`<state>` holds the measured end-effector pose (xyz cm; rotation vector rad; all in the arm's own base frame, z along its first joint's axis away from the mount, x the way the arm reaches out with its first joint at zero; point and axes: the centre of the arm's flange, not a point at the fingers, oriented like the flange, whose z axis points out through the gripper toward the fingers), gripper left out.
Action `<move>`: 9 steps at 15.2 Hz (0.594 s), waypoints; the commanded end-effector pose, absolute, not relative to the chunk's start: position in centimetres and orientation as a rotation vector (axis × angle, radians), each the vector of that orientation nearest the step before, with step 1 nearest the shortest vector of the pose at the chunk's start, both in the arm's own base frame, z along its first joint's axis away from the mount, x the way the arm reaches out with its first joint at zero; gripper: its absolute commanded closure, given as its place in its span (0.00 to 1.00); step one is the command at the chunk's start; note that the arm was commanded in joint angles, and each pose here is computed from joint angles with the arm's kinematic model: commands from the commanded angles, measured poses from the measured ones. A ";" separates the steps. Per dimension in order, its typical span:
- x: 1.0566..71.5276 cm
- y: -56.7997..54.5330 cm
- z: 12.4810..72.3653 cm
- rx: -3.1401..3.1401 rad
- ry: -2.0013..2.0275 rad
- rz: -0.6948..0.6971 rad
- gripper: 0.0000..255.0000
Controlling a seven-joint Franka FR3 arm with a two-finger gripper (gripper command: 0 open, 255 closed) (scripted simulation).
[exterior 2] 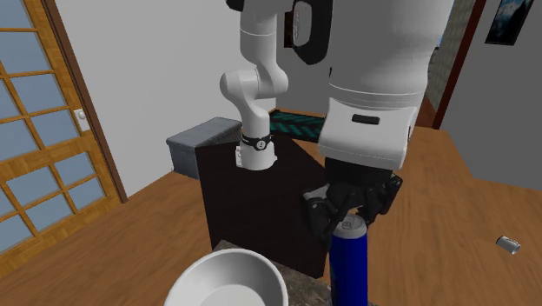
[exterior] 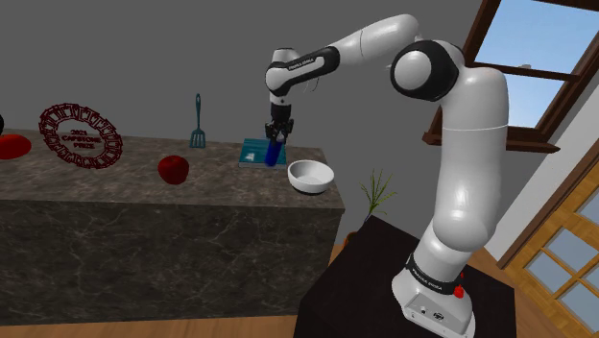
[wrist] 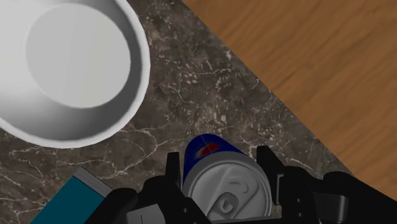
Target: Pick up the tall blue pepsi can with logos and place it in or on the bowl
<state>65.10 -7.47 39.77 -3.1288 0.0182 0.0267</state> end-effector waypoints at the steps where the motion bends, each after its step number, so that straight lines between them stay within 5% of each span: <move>1: 65.0 -7.6 40.8 -3.129 0.018 0.027 1.00; 9: 61.6 -14.5 43.1 -3.129 0.018 0.027 1.00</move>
